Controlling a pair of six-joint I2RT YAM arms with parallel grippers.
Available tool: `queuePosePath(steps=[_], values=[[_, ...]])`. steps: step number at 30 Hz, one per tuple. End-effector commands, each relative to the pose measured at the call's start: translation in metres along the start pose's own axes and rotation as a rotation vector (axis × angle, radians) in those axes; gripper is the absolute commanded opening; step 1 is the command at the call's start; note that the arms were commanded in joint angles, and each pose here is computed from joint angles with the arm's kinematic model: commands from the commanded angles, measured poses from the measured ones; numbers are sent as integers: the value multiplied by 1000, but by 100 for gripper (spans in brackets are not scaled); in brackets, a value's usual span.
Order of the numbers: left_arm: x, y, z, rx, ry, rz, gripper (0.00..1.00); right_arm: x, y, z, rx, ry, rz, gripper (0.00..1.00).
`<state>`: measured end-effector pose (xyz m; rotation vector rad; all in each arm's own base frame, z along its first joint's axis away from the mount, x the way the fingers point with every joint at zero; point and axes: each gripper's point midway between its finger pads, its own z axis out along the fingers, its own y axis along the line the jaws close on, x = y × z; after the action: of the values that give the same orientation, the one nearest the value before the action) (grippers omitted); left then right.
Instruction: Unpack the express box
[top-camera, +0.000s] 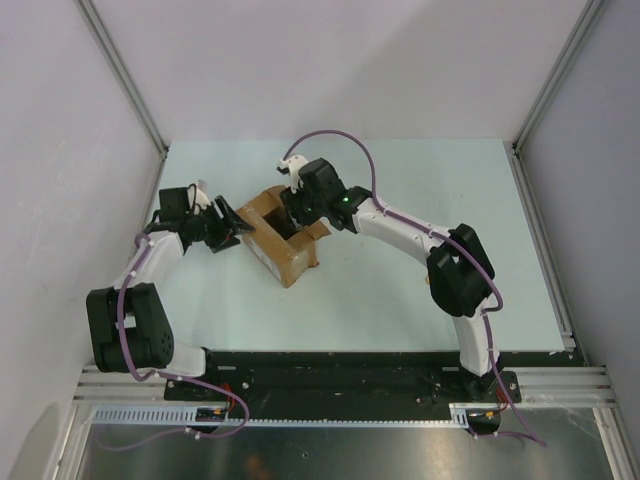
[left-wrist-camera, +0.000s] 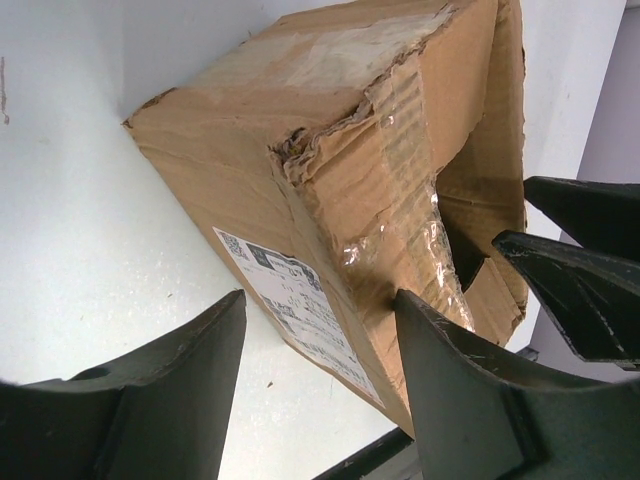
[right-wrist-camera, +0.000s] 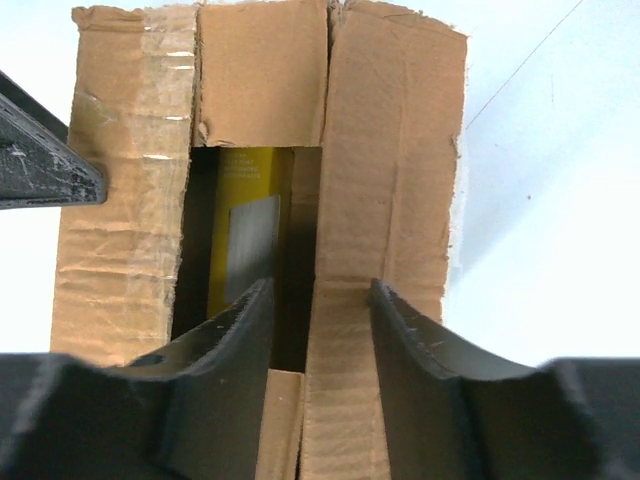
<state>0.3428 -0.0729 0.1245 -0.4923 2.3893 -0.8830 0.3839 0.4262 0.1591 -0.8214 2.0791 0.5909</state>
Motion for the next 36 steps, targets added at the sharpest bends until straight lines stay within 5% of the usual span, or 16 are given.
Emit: queuePosePath(steps=[1,9,15,21,22,24,27,36], values=[[0,-8,-9,14,-7,46,66,4,9,7,-29,9,4,40],[-14,-30,-24,56,-66,97,72,7,14,6,45,10,44,0],[-27,-47,-33,65,-117,148,78,-1,10,-4,213,-39,82,0],[-26,-42,-23,10,-121,155,80,0,31,-7,195,-40,94,0],[-25,-40,-20,2,-111,147,80,2,30,-6,201,-35,90,2],[-22,-33,-12,-24,-96,130,80,4,24,-5,235,-31,85,28],[-21,-28,-7,-54,-93,131,80,3,15,-4,264,-37,70,47],[-20,-29,-1,-59,-80,156,80,13,15,8,202,-4,73,51]])
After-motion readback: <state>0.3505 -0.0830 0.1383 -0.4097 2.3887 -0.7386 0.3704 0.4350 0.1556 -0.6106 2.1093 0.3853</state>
